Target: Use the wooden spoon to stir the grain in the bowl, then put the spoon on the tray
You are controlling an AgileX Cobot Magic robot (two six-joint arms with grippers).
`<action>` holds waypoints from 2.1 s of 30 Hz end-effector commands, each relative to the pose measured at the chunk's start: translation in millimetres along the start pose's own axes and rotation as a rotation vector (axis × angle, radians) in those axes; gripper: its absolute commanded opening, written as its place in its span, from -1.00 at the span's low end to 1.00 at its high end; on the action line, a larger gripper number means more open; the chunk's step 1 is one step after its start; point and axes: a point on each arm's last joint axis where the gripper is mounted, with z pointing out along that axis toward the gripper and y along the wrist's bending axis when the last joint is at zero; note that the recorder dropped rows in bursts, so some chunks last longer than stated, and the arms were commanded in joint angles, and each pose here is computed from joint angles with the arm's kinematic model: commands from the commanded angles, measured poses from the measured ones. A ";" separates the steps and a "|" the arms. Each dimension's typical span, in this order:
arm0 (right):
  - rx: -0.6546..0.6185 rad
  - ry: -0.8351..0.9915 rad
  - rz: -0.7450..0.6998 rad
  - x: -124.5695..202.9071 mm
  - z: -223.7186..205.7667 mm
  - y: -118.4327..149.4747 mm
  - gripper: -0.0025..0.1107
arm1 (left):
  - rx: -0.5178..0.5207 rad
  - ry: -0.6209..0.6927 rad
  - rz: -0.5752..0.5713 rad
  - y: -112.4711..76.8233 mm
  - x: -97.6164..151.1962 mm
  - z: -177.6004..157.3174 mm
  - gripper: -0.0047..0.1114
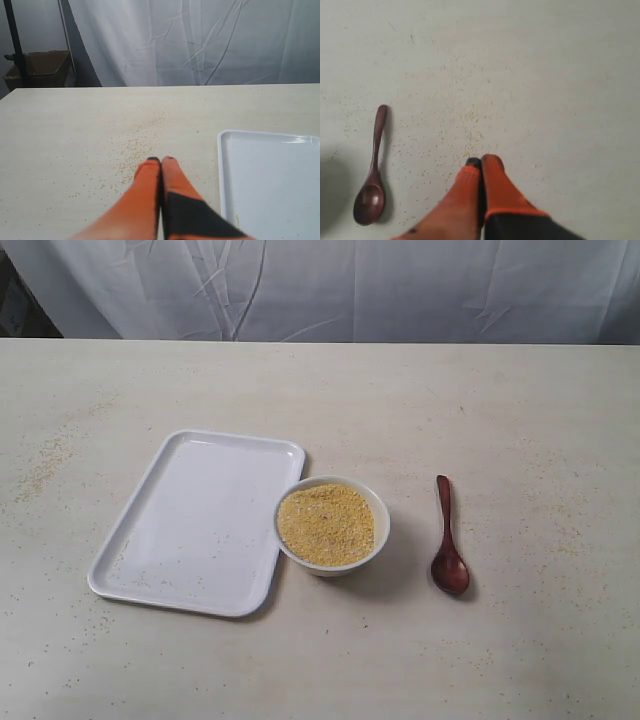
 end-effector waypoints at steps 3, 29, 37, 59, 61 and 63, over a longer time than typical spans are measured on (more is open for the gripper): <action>-0.080 0.259 0.129 -7.7 80.5 19.0 -0.97 | 0.000 -0.006 -0.006 -0.1 0.6 -0.1 -0.92; -0.093 0.506 0.009 1.9 250.2 139.6 -0.19 | 0.000 -0.006 -0.006 -0.1 0.6 -0.1 -0.92; -0.078 0.536 0.004 10.9 260.2 138.9 -0.77 | 0.000 -0.006 -0.006 -0.1 0.6 -0.1 -0.92; -0.353 0.284 0.369 -9.0 205.7 220.5 -0.95 | 0.000 -0.006 -0.006 -0.1 0.6 -0.1 -0.92; -0.340 0.304 0.360 -5.8 207.5 219.9 -0.72 | 0.000 -0.006 -0.006 -0.1 0.6 -0.1 -0.92; -0.334 0.312 0.339 -4.7 207.5 219.3 -0.40 | 0.000 -0.006 -0.006 -0.1 0.6 -0.1 -0.92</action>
